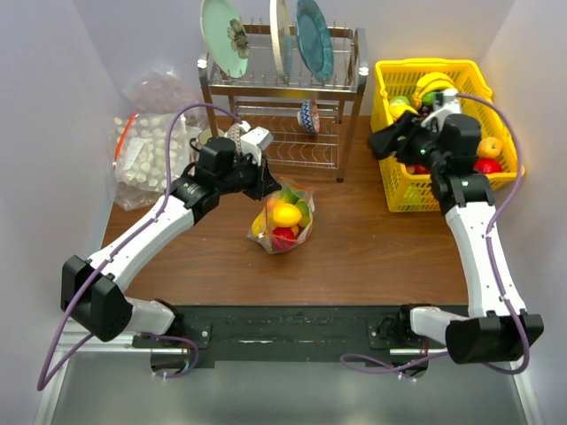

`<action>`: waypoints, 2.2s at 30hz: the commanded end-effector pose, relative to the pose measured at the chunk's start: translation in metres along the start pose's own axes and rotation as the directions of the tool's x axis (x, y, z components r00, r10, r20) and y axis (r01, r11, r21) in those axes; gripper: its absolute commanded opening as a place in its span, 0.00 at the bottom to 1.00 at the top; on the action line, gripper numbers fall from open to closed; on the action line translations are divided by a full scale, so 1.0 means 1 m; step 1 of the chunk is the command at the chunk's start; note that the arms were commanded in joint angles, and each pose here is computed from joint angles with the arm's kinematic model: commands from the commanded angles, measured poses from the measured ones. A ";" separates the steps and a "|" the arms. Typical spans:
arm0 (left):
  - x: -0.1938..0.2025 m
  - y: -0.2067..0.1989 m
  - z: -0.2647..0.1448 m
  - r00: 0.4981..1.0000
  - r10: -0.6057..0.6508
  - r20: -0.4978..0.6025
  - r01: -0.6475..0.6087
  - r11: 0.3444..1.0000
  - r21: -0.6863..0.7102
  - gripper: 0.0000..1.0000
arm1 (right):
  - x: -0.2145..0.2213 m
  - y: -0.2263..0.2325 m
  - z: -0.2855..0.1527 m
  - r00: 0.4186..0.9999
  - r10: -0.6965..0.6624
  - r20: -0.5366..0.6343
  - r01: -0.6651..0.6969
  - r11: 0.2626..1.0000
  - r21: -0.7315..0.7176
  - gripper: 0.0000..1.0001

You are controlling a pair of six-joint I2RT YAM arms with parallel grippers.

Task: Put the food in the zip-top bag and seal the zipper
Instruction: Place the fake fruit in the zipper food storage bag, then zip the zipper food storage bag at the center of the board.

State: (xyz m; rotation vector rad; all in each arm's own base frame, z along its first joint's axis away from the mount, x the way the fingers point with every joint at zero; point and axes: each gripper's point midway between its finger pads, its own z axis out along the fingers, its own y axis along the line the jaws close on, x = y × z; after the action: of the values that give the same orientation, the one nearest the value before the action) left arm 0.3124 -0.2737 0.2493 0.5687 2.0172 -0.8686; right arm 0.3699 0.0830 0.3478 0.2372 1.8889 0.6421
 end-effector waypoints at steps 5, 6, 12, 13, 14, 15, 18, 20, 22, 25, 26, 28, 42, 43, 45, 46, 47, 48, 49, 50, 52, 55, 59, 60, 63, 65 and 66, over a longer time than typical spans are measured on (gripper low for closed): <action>-0.026 -0.006 -0.010 0.996 0.018 0.083 -0.018 1.000 0.002 0.00 | 0.097 0.117 -0.019 0.951 -0.215 -0.222 0.109 0.905 -0.411 0.46; -0.027 -0.006 -0.010 0.996 0.018 0.083 -0.018 1.000 0.002 0.00 | 0.106 0.122 -0.019 0.943 -0.235 -0.237 0.116 0.896 -0.429 0.45; -0.033 -0.006 -0.010 0.997 0.015 0.079 -0.014 1.000 -0.008 0.00 | 0.164 0.150 -0.015 0.884 -0.356 -0.304 0.168 0.847 -0.504 0.45; -0.033 -0.006 -0.010 0.997 0.014 0.077 -0.014 1.000 -0.009 0.00 | 0.170 0.153 -0.013 0.876 -0.367 -0.314 0.171 0.844 -0.509 0.45; -0.033 -0.006 -0.010 0.997 0.013 0.077 -0.012 1.000 -0.009 0.00 | 0.183 0.156 -0.011 0.860 -0.391 -0.329 0.182 0.836 -0.517 0.45; -0.034 -0.006 -0.010 0.997 0.013 0.078 -0.012 1.000 -0.010 0.00 | 0.189 0.158 -0.010 0.850 -0.406 -0.335 0.191 0.832 -0.522 0.45; -0.034 -0.005 -0.009 0.997 0.010 0.075 -0.009 1.000 -0.012 0.00 | 0.209 0.151 -0.001 0.809 -0.458 -0.368 0.254 0.837 -0.484 0.46; -0.034 -0.004 -0.008 0.997 0.008 0.071 -0.007 1.000 -0.015 0.00 | 0.216 0.147 0.003 0.788 -0.487 -0.375 0.295 0.835 -0.465 0.47; -0.034 -0.005 -0.008 0.998 0.007 0.069 -0.006 1.000 -0.015 0.00 | 0.221 0.134 0.012 0.774 -0.498 -0.392 0.339 0.848 -0.407 0.48; -0.036 -0.004 -0.009 0.997 0.008 0.071 -0.007 1.000 -0.019 0.00 | 0.223 0.124 0.016 0.760 -0.513 -0.398 0.387 0.850 -0.357 0.59; -0.036 -0.004 -0.009 0.997 0.006 0.072 -0.005 1.000 -0.021 0.00 | 0.224 0.122 0.015 0.755 -0.519 -0.400 0.398 0.848 -0.349 0.75; -0.036 -0.004 -0.008 0.998 0.009 0.067 -0.008 1.000 -0.022 0.00 | 0.221 0.122 0.014 0.754 -0.528 -0.391 0.414 0.844 -0.341 0.93; -0.036 -0.002 -0.004 0.998 0.006 0.059 -0.004 1.000 -0.024 0.00 | 0.176 0.103 -0.020 0.823 -0.472 -0.317 0.435 0.881 -0.186 0.72; -0.035 -0.002 -0.003 0.998 0.005 0.056 -0.003 1.000 -0.023 0.00 | 0.180 0.099 -0.020 0.819 -0.468 -0.331 0.433 0.884 -0.179 0.68; -0.037 -0.002 -0.003 0.998 0.006 0.060 -0.005 1.000 -0.021 0.00 | 0.193 0.091 -0.017 0.806 -0.466 -0.366 0.434 0.885 -0.171 0.63; -0.037 -0.003 -0.004 0.998 0.006 0.060 -0.005 1.000 -0.021 0.00 | 0.197 0.089 -0.016 0.807 -0.458 -0.373 0.427 0.889 -0.168 0.61; -0.038 -0.003 -0.004 0.998 0.006 0.060 -0.005 1.000 -0.021 0.00 | 0.202 0.089 -0.013 0.807 -0.456 -0.375 0.421 0.890 -0.176 0.59; -0.037 -0.003 -0.004 0.998 0.006 0.058 -0.005 1.000 -0.021 0.00 | 0.213 0.086 -0.012 0.797 -0.454 -0.399 0.414 0.891 -0.186 0.58; -0.038 -0.004 -0.005 0.998 0.007 0.061 -0.006 1.000 -0.020 0.00 | 0.217 0.085 -0.010 0.797 -0.447 -0.406 0.405 0.894 -0.189 0.56; -0.038 -0.003 -0.005 0.998 0.006 0.060 -0.005 1.000 -0.022 0.00 | 0.219 0.088 -0.007 0.803 -0.442 -0.399 0.396 0.897 -0.196 0.55; -0.038 -0.003 -0.006 0.998 0.006 0.059 -0.004 1.000 -0.024 0.00 | 0.230 0.083 -0.001 0.793 -0.437 -0.424 0.392 0.900 -0.193 0.50; -0.039 -0.004 -0.007 0.998 0.007 0.062 -0.006 1.000 -0.023 0.00 | 0.239 0.080 0.006 0.779 -0.435 -0.452 0.396 0.900 -0.182 0.28; -0.039 -0.005 -0.008 0.998 0.006 0.060 -0.005 1.000 -0.022 0.00 | 0.235 0.089 0.004 0.786 -0.431 -0.443 0.376 0.902 -0.210 0.00; -0.038 -0.004 -0.007 0.998 0.008 0.055 -0.007 1.000 -0.020 0.00 | 0.230 0.092 0.003 0.799 -0.420 -0.430 0.366 0.907 -0.206 0.00; -0.038 -0.010 -0.010 0.998 0.016 0.059 -0.017 1.000 0.007 0.00 | 0.203 0.098 0.005 0.855 -0.360 -0.373 0.331 0.933 -0.143 0.00; -0.039 -0.016 -0.011 0.998 0.023 0.063 -0.026 0.999 0.041 0.02 | 0.194 0.100 0.008 0.874 -0.319 -0.367 0.295 0.948 -0.122 0.00; -0.039 -0.018 -0.012 0.997 0.028 0.066 -0.031 0.998 0.049 0.07 | 0.183 0.100 0.011 0.892 -0.278 -0.356 0.258 0.961 -0.103 0.00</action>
State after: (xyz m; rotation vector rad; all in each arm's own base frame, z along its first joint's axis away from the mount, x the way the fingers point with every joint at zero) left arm 0.3161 -0.2723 0.2523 0.5569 2.0643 -0.8451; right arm 0.2671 0.2528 0.1930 -0.3886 2.3377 0.4755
